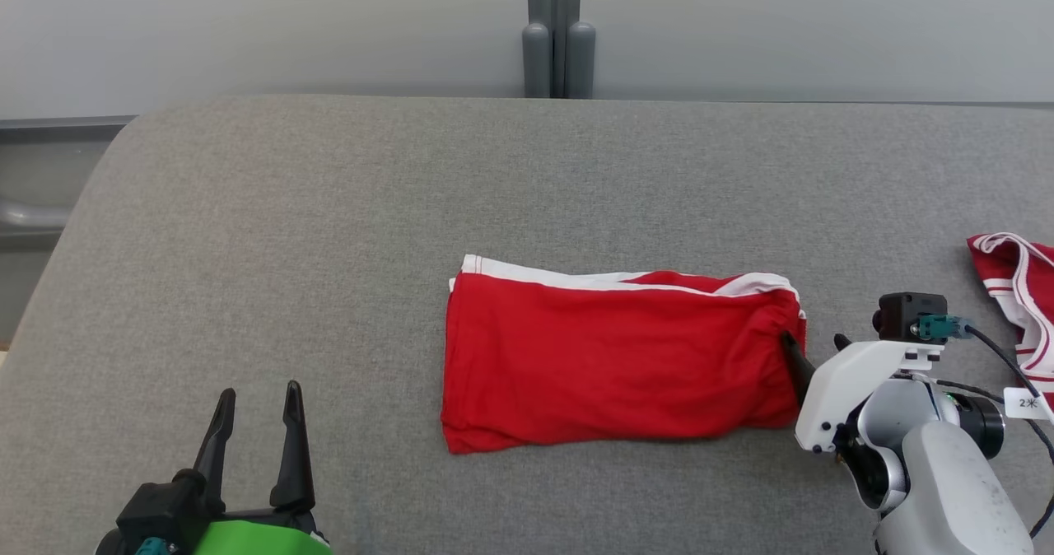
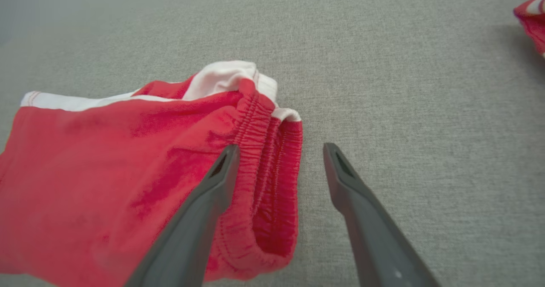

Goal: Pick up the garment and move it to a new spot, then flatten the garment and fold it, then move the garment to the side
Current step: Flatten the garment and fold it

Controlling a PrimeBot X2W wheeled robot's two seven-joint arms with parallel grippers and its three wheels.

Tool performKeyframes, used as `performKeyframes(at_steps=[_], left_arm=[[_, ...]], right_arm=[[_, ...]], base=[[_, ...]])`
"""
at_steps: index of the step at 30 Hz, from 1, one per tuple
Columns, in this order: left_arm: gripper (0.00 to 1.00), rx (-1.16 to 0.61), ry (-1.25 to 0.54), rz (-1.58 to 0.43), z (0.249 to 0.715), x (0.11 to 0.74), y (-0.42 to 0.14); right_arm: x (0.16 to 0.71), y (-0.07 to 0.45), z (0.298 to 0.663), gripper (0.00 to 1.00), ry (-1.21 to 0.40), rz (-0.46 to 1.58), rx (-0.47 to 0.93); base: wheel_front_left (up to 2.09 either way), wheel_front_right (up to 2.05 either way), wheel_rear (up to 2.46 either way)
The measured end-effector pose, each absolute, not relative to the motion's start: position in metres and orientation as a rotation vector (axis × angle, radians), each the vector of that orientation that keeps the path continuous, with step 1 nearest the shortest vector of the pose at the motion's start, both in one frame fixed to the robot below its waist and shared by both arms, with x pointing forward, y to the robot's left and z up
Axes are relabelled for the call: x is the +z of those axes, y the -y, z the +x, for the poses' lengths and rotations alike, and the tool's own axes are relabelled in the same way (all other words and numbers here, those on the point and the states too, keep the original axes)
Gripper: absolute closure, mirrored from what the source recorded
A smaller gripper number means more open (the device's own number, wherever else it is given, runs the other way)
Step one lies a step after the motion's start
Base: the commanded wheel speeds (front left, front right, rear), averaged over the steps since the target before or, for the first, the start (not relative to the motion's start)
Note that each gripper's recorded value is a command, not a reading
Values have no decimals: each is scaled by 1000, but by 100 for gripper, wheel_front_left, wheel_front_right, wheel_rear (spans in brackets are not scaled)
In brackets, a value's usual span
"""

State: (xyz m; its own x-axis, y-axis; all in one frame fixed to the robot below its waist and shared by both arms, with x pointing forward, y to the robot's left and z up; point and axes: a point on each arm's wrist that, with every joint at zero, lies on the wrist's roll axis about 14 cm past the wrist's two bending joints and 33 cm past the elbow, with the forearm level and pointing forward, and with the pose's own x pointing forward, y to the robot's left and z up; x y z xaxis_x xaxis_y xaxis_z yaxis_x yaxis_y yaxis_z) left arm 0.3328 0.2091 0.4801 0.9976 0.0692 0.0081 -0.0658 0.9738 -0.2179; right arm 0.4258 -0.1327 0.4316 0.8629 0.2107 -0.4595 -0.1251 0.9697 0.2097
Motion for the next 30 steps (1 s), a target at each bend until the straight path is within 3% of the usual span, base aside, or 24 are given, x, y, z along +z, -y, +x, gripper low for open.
performKeyframes(at_steps=[13,24,26,28,30], left_arm=[[0,110,-15,-247,327,470,-218],[0,105,-29,-250,329,466,-216],[0,107,-31,-250,329,465,-216],[0,107,-33,-250,329,464,-217],[0,107,-34,-250,329,464,-216]], right_arm=[[384,125,424,0,-731,151,181],[375,109,429,0,-777,123,232],[375,106,431,24,-779,122,239],[375,103,433,75,-776,116,248],[378,98,436,100,-760,116,258]], base=[[0,0,0],[0,0,0],[0,0,0],[0,0,0],[0,0,0]])
